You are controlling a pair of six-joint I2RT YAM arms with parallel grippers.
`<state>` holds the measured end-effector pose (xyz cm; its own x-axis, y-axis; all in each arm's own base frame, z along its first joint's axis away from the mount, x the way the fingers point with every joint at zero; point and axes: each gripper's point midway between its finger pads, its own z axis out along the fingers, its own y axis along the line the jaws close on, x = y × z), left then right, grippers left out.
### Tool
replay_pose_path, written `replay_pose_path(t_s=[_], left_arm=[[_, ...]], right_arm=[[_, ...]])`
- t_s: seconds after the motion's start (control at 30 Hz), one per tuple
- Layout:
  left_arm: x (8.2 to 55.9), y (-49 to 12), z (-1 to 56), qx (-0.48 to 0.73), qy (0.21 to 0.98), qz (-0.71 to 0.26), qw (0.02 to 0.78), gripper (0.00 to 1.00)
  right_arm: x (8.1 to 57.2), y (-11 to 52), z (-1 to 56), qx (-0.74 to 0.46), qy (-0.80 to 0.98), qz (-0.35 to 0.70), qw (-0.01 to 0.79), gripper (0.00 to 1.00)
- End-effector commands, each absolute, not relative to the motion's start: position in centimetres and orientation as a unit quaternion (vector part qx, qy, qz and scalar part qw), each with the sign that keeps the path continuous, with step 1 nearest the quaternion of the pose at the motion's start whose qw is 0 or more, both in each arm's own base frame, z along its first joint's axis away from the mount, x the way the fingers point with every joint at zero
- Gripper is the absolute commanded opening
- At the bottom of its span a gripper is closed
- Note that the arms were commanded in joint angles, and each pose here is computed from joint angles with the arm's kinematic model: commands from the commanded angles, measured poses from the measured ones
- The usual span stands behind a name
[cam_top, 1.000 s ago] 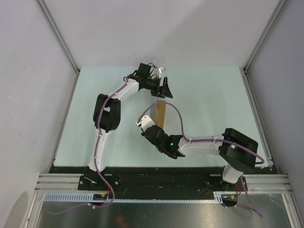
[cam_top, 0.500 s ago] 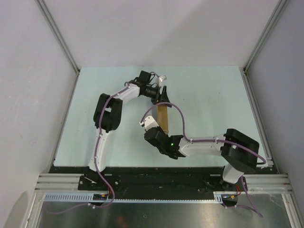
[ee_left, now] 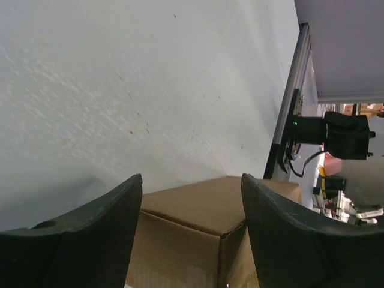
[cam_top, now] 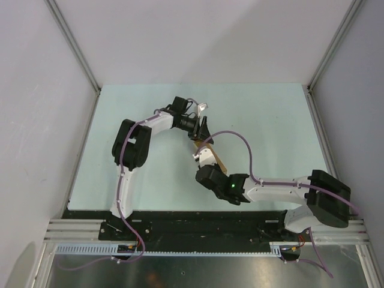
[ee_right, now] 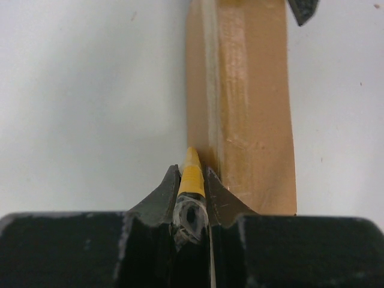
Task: Unpack the express box
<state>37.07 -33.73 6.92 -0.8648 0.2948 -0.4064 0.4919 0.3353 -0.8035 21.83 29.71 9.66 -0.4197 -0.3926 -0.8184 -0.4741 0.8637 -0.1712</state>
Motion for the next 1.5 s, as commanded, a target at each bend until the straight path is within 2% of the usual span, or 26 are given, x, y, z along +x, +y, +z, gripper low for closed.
replay_pose_path(t_s=[0.0,0.7,0.93,1.17,1.23,1.27,1.3,1.33,1.47], left_arm=[[35.1,-33.8,8.6,0.285,0.788,-0.535,0.108,0.71],[30.6,-32.7,9.9,0.294,0.786,-0.535,0.1,0.69],[33.9,-32.4,11.9,0.266,0.827,-0.466,0.171,0.72],[35.6,-33.5,14.2,0.273,0.832,-0.425,0.229,0.73],[35.7,-33.7,15.2,0.285,0.829,-0.412,0.251,0.79],[35.3,-34.2,15.6,0.298,0.825,-0.403,0.261,0.85],[35.3,-34.4,15.9,0.318,0.819,-0.387,0.28,0.96],[35.3,-34.5,17.0,0.328,0.814,-0.372,0.302,1.0],[34.6,-36.0,18.0,0.368,0.803,-0.312,0.35,1.0]], right_arm=[[21.8,27.0,11.2,-0.201,0.849,0.034,0.488,0.0],[19.6,19.6,10.6,-0.107,0.877,0.023,0.468,0.0],[21.1,18.8,11.0,-0.068,0.88,0.043,0.468,0.0],[21.2,18.3,11.2,-0.05,0.884,0.081,0.457,0.0],[20.8,18.3,11.2,-0.052,0.886,0.09,0.452,0.0],[20.6,17.9,11.5,-0.046,0.886,0.095,0.451,0.0],[20.5,17.6,11.5,-0.041,0.887,0.1,0.449,0.0],[20.2,17.7,11.5,-0.038,0.889,0.112,0.441,0.0],[19.8,16.1,10.9,-0.001,0.891,0.14,0.432,0.0]])
